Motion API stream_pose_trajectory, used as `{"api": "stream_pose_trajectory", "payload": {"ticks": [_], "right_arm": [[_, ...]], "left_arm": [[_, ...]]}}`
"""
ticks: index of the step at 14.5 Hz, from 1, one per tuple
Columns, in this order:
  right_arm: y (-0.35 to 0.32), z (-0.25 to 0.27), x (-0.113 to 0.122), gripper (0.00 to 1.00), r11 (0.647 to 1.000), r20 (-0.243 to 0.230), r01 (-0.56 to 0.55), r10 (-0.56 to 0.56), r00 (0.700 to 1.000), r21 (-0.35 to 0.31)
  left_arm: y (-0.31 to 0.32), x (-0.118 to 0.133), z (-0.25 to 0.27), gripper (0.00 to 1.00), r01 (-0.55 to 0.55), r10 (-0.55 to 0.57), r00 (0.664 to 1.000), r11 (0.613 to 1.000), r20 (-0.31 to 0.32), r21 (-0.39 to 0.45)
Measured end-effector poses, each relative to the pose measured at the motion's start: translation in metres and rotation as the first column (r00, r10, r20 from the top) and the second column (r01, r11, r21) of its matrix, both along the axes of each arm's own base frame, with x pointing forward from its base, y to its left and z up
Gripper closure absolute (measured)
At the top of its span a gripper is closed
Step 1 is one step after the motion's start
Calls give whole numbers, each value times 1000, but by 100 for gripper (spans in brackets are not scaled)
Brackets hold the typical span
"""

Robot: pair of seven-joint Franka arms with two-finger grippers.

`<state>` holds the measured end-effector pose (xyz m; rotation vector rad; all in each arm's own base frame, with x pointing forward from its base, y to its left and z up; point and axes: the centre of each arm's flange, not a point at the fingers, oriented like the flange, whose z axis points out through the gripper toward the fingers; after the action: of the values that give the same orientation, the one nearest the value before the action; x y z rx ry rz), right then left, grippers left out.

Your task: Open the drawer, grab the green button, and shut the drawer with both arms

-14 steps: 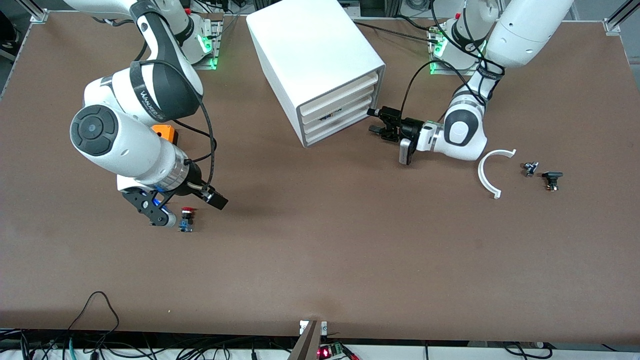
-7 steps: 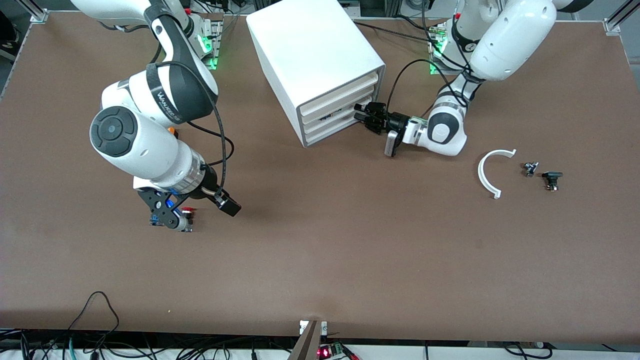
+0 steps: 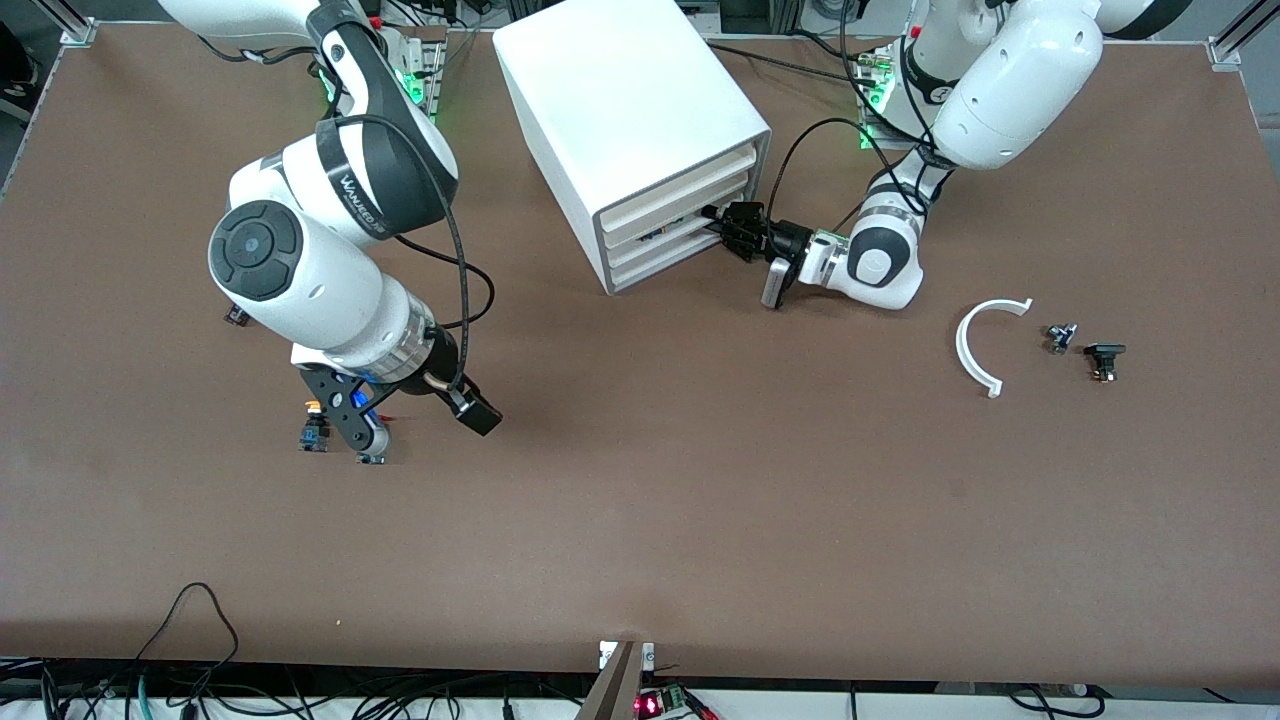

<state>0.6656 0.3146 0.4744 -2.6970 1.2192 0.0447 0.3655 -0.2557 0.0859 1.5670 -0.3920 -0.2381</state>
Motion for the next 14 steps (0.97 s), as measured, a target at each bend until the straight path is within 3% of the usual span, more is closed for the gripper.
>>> {"api": "stream_pose_trajectory", "payload": {"ticks": [1, 6, 8, 14], "right_arm": [[4, 3, -1, 0, 1000, 1, 13, -13, 1000, 8], [47, 10, -21, 0, 997, -5, 70, -70, 998, 38], [69, 10, -32, 0, 995, -7, 86, -85, 996, 45], [114, 5, -52, 0, 986, -3, 147, -148, 989, 79]], "left_arm": [[0, 0, 0, 87, 0, 0, 1000, 1000, -1, -1], [10, 15, 2, 87, -35, 35, 999, 999, -16, 17], [26, 38, 6, 87, -53, 53, 999, 998, -2, 33], [94, 136, 38, 87, -9, 0, 998, 986, 57, 167]]}}
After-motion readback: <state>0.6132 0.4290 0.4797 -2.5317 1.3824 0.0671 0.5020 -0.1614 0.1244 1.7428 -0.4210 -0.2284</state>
